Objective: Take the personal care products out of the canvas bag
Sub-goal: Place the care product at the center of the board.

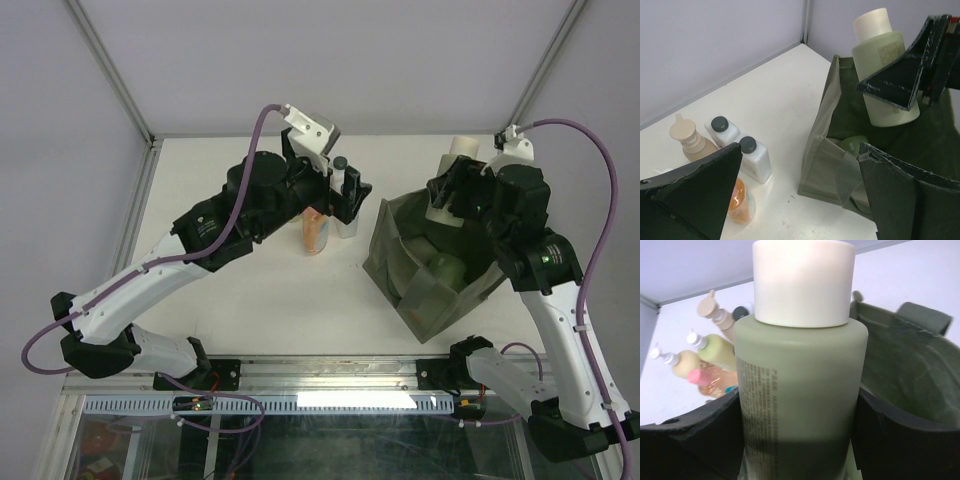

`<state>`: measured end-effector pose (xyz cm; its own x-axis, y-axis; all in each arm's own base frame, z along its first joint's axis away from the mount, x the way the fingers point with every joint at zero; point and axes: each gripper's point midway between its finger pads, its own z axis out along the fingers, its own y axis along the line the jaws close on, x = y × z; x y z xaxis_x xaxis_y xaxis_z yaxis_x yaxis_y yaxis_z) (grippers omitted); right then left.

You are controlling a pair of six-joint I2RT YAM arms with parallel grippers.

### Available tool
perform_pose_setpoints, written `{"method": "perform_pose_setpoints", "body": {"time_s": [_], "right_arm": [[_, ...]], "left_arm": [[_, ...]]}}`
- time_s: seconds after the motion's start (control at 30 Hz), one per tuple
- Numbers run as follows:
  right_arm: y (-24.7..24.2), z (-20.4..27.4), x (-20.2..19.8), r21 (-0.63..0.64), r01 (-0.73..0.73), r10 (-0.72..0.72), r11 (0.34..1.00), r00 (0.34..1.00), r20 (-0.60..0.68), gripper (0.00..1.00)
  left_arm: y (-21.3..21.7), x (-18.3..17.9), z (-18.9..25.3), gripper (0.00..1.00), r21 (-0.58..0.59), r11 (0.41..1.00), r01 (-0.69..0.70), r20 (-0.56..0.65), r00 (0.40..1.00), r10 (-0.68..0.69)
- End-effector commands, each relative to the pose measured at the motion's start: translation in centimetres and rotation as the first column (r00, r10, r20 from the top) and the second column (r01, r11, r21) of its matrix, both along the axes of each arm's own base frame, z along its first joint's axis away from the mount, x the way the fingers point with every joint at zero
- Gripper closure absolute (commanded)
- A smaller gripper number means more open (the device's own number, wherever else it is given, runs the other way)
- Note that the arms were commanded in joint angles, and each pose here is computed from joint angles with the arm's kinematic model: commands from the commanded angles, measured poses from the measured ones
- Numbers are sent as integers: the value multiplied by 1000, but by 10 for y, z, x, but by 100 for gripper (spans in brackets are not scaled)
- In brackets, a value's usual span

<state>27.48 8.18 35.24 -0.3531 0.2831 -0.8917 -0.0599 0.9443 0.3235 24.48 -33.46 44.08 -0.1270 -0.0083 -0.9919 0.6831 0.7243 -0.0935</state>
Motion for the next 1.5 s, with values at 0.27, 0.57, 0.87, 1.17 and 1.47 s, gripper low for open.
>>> {"method": "perform_pose_setpoints", "body": {"time_s": [0.27,0.57,0.87,1.17,1.47], "right_arm": [[82,126,-19,13,-505,472,863,816,335,100],[146,109,-25,-117,-781,762,614,548,344,100],[209,78,-22,-187,-856,860,482,421,288,100],[243,66,-22,-200,-886,893,418,360,270,100],[242,54,-24,-204,-887,899,415,365,243,100]], "left_arm": [[16,5,78,1,-283,958,52,-57,996,-71],[27,-1,97,1,-415,895,164,-151,958,-245],[48,4,45,1,-435,893,112,-482,809,-336],[49,3,-13,1,-331,940,76,-650,704,-286],[87,35,-21,1,-256,951,-173,-679,732,-50]]}}
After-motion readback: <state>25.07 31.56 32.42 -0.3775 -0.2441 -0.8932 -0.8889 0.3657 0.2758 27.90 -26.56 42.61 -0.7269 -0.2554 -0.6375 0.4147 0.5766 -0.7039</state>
